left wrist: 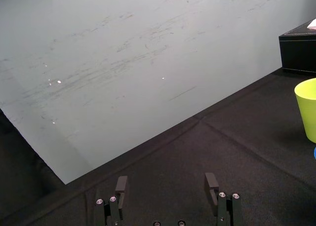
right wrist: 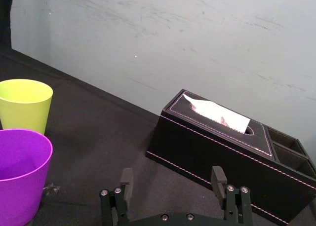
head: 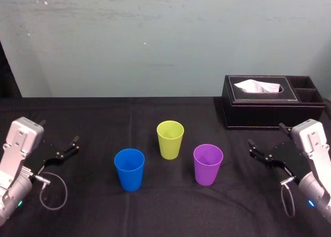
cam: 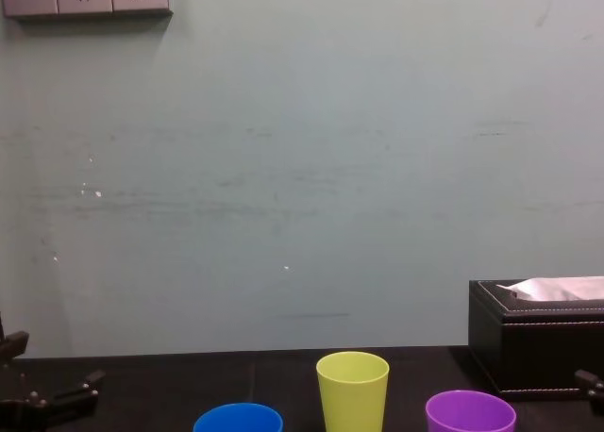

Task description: Stack the three plastic cups sequentially using one hand.

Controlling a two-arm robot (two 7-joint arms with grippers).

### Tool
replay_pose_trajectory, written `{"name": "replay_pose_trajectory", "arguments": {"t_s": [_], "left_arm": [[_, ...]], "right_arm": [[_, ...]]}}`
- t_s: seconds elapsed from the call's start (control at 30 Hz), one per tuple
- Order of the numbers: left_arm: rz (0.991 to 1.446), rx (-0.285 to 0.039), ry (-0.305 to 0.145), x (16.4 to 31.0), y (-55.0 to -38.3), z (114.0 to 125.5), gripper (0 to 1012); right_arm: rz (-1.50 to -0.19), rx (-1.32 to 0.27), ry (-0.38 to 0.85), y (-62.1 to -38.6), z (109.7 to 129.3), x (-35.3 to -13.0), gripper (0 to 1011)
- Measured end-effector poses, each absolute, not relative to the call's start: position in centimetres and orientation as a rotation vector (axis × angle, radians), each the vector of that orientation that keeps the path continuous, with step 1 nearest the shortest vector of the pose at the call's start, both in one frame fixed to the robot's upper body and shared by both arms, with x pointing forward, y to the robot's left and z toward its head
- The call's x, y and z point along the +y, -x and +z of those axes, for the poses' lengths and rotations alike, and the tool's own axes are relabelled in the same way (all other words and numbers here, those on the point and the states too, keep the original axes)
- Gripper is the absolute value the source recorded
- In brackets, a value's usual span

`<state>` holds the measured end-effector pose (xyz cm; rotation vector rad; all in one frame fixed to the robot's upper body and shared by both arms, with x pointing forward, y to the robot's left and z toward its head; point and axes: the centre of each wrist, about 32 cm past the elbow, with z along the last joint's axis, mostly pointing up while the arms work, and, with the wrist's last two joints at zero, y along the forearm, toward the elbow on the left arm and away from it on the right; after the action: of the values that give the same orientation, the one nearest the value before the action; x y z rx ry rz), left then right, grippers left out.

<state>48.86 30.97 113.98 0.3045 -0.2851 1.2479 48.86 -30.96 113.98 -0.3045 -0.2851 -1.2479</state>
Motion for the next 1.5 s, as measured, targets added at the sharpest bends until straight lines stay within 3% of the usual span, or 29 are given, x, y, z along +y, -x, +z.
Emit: {"name": "replay_pose_trajectory", "arguments": {"t_s": [0.6, 1.17, 1.5], "left_arm": [[1.248, -0.285, -0.304, 31.0, -48.9, 114.0, 1000], [1.248, -0.285, -0.304, 31.0, -48.9, 114.0, 1000], [1.248, -0.285, -0.304, 31.0, -48.9, 114.0, 1000]], "right_arm": [[-1.236, -0.262, 0.287, -48.5, 114.3, -30.8, 1003], [-1.121, 0.023, 0.310, -45.0, 117.4, -31.8, 1003], [-0.977, 0.123, 0.342, -44.5, 118.6, -30.7, 1003]]}}
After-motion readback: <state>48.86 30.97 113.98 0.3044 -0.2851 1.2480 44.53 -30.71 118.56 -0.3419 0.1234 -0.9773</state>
